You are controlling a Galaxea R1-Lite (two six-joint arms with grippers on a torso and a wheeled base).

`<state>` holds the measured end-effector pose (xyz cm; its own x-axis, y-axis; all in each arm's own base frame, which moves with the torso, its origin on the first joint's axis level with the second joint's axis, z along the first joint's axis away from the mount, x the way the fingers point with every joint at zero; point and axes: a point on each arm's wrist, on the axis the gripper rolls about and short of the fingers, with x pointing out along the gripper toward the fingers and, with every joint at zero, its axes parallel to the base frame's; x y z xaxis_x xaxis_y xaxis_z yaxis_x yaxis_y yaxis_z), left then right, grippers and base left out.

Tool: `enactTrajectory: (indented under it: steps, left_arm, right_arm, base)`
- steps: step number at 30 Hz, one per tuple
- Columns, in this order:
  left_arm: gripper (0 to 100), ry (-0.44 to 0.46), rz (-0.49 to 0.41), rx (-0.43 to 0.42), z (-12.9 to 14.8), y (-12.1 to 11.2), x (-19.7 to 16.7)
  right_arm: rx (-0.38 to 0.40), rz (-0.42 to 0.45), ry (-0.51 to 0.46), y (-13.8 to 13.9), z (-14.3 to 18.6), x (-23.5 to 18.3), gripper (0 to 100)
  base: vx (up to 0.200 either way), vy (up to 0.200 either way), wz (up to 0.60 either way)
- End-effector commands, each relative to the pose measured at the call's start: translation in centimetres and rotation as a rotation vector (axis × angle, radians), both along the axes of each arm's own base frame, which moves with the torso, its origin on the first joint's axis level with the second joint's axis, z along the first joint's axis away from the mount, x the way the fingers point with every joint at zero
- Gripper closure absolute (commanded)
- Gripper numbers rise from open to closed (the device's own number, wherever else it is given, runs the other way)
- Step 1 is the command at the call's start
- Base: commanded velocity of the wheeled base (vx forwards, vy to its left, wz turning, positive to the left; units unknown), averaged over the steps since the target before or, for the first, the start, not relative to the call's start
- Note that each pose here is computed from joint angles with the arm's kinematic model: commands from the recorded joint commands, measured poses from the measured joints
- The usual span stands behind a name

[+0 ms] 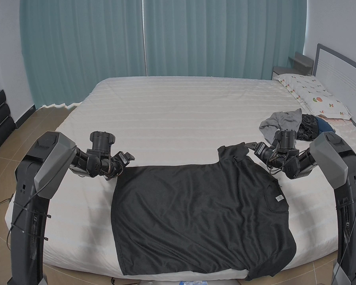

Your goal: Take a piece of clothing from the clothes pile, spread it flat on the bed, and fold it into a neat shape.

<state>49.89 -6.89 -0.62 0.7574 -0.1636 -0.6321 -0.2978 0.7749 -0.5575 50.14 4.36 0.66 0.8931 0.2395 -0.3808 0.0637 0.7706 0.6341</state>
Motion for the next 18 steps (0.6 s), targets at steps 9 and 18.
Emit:
enactTrajectory:
  steps: [9,18]
  left_arm:
    - [100,-0.004,0.032,0.009,-1.5,-0.1,0.9]
    - [100,-0.094,0.102,0.022,2.0,0.7,1.6]
  right_arm:
    - [-0.020,0.019,0.015,-1.0,-0.8,0.1,0]
    - [-0.051,0.056,0.043,-2.2,-1.3,0.4,0]
  base:
    - [0.000,0.000,0.00]
    - [0.000,0.000,0.00]
